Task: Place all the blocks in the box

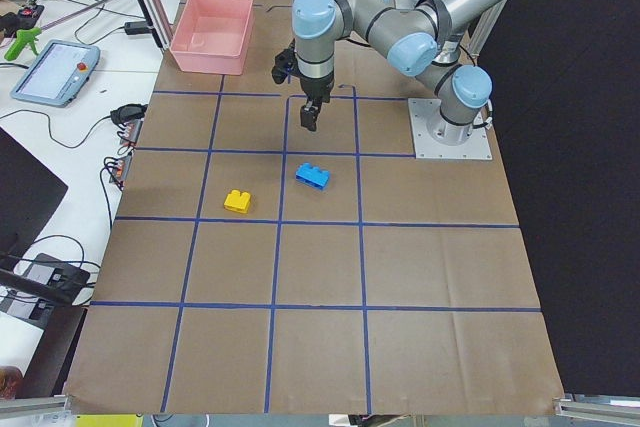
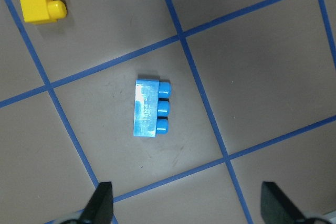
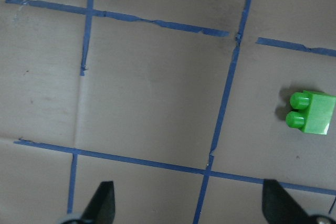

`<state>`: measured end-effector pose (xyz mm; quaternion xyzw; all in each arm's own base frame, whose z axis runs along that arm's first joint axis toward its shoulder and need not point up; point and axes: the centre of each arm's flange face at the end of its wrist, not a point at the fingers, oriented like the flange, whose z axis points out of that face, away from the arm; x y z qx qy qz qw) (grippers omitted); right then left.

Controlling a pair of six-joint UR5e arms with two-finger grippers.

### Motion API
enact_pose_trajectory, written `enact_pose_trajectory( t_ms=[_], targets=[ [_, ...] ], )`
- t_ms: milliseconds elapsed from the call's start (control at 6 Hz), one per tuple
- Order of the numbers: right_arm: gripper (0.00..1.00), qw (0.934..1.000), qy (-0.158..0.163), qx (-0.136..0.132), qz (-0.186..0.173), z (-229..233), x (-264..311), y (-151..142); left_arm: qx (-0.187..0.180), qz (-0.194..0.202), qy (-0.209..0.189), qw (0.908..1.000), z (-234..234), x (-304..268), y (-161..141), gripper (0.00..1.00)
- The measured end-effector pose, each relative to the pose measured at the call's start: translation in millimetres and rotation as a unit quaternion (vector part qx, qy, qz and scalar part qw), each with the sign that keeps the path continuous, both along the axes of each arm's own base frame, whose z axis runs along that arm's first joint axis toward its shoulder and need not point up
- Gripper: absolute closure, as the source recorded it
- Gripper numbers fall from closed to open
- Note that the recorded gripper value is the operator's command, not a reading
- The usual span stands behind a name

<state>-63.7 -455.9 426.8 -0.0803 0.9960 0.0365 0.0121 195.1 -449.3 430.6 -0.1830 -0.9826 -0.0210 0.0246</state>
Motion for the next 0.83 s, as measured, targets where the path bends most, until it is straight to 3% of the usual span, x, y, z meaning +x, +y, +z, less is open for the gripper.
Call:
enact_pose_trajectory(
  t_ms=[167,333,667,833],
  targets=[
    [0.00,0.9999,-0.003,-0.001,-0.016,-11,-34,7,-0.010,-0.001,-0.007,0.9999,-15,4,1,0.01],
    [0.00,0.9990,0.005,-0.019,-0.040,-19,-64,12,-0.023,-0.001,-0.019,0.9996,-31,8,-2,0.01],
    [0.00,0.9932,0.047,-0.085,-0.065,-53,-92,18,-0.032,0.000,-0.024,0.9992,-67,17,-12,0.01],
    [0.00,0.9905,0.058,-0.104,-0.069,-81,-93,19,-0.034,0.001,-0.024,0.9991,-87,21,-20,0.01]
  ],
)
